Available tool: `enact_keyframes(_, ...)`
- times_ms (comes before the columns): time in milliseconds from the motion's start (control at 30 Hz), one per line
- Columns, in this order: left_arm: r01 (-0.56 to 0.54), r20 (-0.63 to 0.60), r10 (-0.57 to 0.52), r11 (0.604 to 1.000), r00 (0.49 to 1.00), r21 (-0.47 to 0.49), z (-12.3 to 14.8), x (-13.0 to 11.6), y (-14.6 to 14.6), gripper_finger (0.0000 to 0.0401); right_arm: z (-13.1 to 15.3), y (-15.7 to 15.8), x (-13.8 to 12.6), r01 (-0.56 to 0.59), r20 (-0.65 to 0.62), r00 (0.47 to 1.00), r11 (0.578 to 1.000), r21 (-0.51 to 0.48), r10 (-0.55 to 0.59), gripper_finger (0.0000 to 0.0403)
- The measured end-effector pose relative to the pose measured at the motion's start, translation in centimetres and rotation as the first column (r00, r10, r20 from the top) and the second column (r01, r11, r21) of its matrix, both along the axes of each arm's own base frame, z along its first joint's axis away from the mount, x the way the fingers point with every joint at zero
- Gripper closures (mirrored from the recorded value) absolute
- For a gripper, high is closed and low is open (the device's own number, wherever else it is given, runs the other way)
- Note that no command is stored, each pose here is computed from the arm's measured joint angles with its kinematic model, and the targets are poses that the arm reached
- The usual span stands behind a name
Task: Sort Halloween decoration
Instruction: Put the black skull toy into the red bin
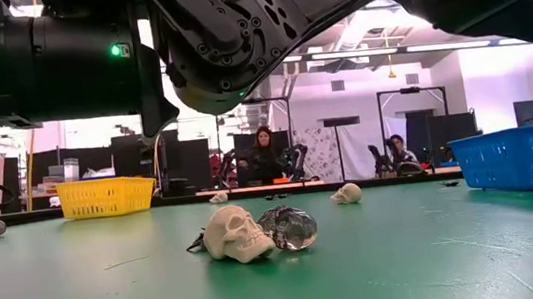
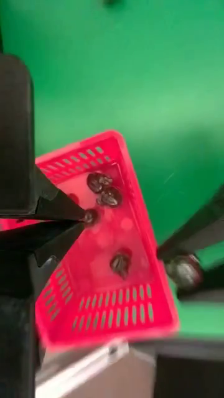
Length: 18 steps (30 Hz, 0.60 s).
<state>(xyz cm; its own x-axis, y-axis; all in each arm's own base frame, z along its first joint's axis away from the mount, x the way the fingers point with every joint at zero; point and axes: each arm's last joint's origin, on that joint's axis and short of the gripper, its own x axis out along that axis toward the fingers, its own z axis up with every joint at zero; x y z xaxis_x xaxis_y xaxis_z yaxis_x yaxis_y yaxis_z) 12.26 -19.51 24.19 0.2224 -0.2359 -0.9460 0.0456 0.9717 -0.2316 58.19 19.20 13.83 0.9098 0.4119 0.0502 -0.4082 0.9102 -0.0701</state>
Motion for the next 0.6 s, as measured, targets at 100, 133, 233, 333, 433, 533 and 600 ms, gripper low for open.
enact_keyframes(100,0.027,-0.054,-0.023,0.997,0.998,0.077,-2.1,0.6,-1.2,0.0401,0.0,0.1,0.0,-0.002,0.0,1.0,1.0,0.0,0.002,0.0279)
enact_keyframes(133,0.04,-0.058,-0.034,0.994,0.998,0.098,-2.7,0.8,-1.5,0.0401,0.0,0.1,0.0,-0.002,0.0,1.0,1.0,0.0,0.002,0.0279)
enact_keyframes(233,0.064,-0.065,-0.056,0.989,0.996,0.132,-4.0,1.6,-2.0,0.0401,0.0,0.1,0.0,-0.003,-0.001,1.0,1.0,0.001,0.003,0.0279)
enact_keyframes(333,0.077,-0.086,-0.064,0.983,0.994,0.164,-4.9,2.0,-2.1,0.0401,-0.1,0.1,0.0,-0.002,-0.002,1.0,1.0,0.003,0.002,0.0279)
enact_keyframes(433,0.103,-0.101,-0.085,0.976,0.991,0.19,-5.6,2.4,-2.2,0.0401,-0.1,0.1,0.0,-0.002,0.002,1.0,1.0,0.004,0.002,0.0279)
enact_keyframes(533,0.124,-0.087,-0.108,0.969,0.99,0.211,-5.9,2.9,-2.1,0.0401,0.0,0.1,0.0,-0.002,0.007,1.0,1.0,0.006,0.002,0.0279)
enact_keyframes(600,0.131,-0.057,-0.121,0.968,0.991,0.216,-5.8,3.2,-2.0,0.0401,0.0,0.1,0.0,-0.002,0.007,1.0,1.0,0.006,0.002,0.0279)
